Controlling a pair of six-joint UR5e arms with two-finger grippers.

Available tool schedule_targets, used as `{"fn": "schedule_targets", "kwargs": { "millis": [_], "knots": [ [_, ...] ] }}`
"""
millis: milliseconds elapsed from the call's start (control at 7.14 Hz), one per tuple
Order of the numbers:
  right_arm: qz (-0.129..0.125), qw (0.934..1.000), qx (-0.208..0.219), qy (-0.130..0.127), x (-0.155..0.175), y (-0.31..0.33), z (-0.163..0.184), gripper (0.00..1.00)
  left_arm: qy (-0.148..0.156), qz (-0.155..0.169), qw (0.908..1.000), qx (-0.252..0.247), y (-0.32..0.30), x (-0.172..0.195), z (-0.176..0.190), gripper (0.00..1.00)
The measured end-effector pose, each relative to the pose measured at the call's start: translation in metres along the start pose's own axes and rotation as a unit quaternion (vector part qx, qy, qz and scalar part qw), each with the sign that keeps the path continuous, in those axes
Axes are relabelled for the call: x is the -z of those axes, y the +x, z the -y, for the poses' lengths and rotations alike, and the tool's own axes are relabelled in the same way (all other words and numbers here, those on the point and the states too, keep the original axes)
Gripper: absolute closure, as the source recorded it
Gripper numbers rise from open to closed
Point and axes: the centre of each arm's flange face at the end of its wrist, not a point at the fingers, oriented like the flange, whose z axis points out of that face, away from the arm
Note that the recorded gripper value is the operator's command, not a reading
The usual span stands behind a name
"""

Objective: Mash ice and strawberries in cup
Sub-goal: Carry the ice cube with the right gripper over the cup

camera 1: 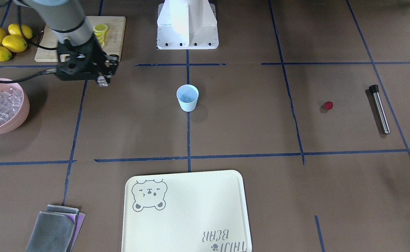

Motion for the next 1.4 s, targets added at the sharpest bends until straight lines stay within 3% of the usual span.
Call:
{"fn": "schedule_targets", "kwargs": {
  "millis": [560, 980, 1120, 1260, 1400],
  "knots": [
    [0.024, 0.9995, -0.018, 0.008, -0.045, -0.162, -0.009, 1.0, -0.002, 0.001, 1.0, 0.001, -0.004, -0.003, -0.001, 0.0],
    [0.014, 0.9998, -0.013, 0.003, -0.067, -0.187, -0.02, 0.98, -0.004, 0.001, 1.0, 0.003, -0.006, -0.004, -0.002, 0.0],
    [0.011, 0.9999, -0.012, 0.0, -0.072, -0.188, -0.023, 0.93, -0.004, 0.001, 1.0, 0.003, -0.006, -0.004, -0.002, 0.0],
    [0.008, 0.9999, -0.011, -0.001, -0.076, -0.187, -0.024, 0.56, -0.004, 0.001, 1.0, 0.002, -0.005, -0.004, -0.001, 0.0],
    [0.007, 0.9999, -0.012, -0.002, -0.078, -0.186, -0.024, 0.11, -0.004, 0.001, 1.0, 0.002, -0.005, -0.004, -0.001, 0.0]
  ]
}}
